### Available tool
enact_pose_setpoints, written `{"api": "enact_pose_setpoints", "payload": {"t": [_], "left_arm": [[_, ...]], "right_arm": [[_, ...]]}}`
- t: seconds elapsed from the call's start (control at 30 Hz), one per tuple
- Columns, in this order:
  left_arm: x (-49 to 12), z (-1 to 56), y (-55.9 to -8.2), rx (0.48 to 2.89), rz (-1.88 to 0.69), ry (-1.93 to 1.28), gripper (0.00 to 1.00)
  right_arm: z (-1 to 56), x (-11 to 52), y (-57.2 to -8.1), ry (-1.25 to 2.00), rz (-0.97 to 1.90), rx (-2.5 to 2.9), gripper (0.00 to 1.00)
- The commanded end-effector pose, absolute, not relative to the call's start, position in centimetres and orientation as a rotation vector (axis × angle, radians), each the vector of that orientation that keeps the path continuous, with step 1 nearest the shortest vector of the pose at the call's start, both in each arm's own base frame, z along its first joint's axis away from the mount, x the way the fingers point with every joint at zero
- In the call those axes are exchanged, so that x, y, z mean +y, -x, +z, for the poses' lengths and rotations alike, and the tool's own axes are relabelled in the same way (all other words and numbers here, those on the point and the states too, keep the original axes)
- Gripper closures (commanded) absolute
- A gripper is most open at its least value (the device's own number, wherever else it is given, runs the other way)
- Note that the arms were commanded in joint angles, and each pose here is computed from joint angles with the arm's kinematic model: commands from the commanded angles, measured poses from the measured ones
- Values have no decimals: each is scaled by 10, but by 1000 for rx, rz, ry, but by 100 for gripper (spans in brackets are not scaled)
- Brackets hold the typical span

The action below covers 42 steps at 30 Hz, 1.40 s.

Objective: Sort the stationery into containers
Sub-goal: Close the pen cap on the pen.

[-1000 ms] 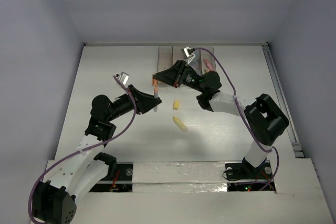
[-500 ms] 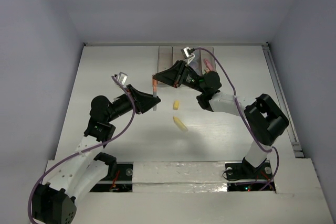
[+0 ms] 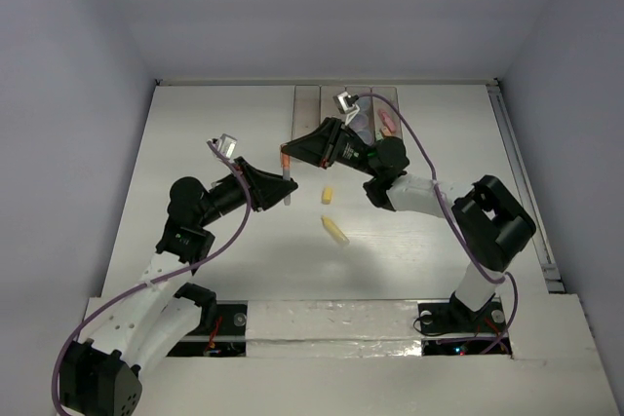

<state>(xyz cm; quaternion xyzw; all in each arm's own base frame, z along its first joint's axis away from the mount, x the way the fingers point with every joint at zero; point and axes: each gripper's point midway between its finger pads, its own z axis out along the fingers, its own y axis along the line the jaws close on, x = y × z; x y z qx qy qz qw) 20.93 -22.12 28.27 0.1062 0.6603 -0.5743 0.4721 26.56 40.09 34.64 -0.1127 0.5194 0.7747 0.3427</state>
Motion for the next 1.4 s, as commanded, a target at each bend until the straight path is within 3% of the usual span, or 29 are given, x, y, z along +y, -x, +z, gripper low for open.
{"api": "enact_pose_setpoints", "payload": {"t": [0.0,0.7,1.17,1.37], "left_arm": [[-220,316,-206,1504,-1390,-316,100],[-218,325,-205,1480,-1373,-314,100],[-213,350,-210,1451,-1357,-281,100],[-210,361,-217,1419,-1362,-275,100]], "right_arm": [[366,397,-249,370,1992,1253,83],[350,400,-237,408,1989,1275,83],[322,405,-220,522,1997,1362,100],[310,410,-208,562,1981,1396,100]]}}
